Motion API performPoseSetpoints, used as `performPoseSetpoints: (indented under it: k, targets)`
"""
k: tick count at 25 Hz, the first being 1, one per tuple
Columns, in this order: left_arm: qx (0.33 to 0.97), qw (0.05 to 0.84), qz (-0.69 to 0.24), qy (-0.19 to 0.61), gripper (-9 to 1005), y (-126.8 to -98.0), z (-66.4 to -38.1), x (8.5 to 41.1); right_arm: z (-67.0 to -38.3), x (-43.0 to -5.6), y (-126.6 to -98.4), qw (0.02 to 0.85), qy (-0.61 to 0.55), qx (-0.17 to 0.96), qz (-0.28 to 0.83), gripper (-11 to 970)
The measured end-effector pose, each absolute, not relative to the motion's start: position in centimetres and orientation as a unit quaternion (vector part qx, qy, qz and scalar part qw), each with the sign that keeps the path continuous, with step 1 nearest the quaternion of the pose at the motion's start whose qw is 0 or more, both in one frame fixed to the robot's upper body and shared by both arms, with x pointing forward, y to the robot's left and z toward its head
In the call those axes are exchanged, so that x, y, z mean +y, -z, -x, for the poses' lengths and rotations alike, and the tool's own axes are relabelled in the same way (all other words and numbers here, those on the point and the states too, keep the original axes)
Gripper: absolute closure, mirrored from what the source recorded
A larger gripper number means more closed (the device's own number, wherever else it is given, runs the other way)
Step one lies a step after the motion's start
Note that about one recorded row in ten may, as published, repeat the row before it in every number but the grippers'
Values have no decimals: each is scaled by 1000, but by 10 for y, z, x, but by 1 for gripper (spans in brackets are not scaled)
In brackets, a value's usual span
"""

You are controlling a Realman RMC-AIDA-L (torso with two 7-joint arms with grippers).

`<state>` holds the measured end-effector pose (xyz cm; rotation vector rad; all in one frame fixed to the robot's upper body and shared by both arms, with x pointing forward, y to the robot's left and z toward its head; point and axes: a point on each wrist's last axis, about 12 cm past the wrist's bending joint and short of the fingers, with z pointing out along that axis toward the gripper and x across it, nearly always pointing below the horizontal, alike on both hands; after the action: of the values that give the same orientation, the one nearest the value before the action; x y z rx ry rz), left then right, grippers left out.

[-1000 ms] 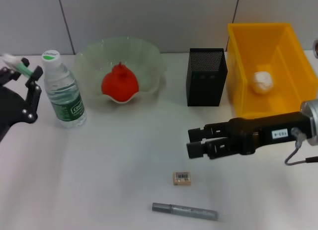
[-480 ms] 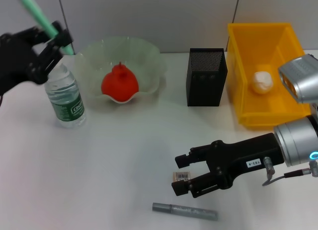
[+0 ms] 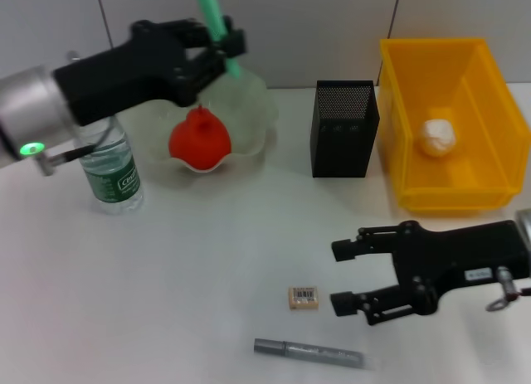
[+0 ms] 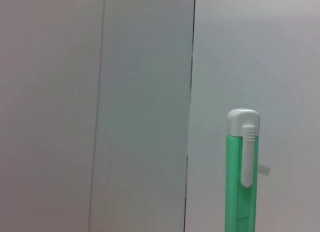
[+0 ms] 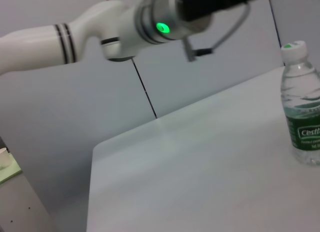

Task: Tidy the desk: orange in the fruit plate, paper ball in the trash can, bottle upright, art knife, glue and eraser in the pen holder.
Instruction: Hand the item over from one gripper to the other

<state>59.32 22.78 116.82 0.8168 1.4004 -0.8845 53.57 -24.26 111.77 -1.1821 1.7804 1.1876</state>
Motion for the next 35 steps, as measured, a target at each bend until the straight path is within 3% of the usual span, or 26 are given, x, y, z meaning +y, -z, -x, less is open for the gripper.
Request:
performPoseSetpoints:
  k: [8,14,24,35]
  targets:
    - [634,567,-362,383,793,-1161,-625,175,-524,-258,-1127,358,-454,675,459,122]
    - [660,566,-333,365,793,-1157,-642,158,-522,-261,-1127,356,-450,677,462,124]
    - [658,591,-323,336,794,-1147,-644,130,-517,-284,-1120,370,-418,705,437,126]
    - [692,580,-313,296,794,-1137,-649,117,-518,-278,-1120,371,-421,698,446,126]
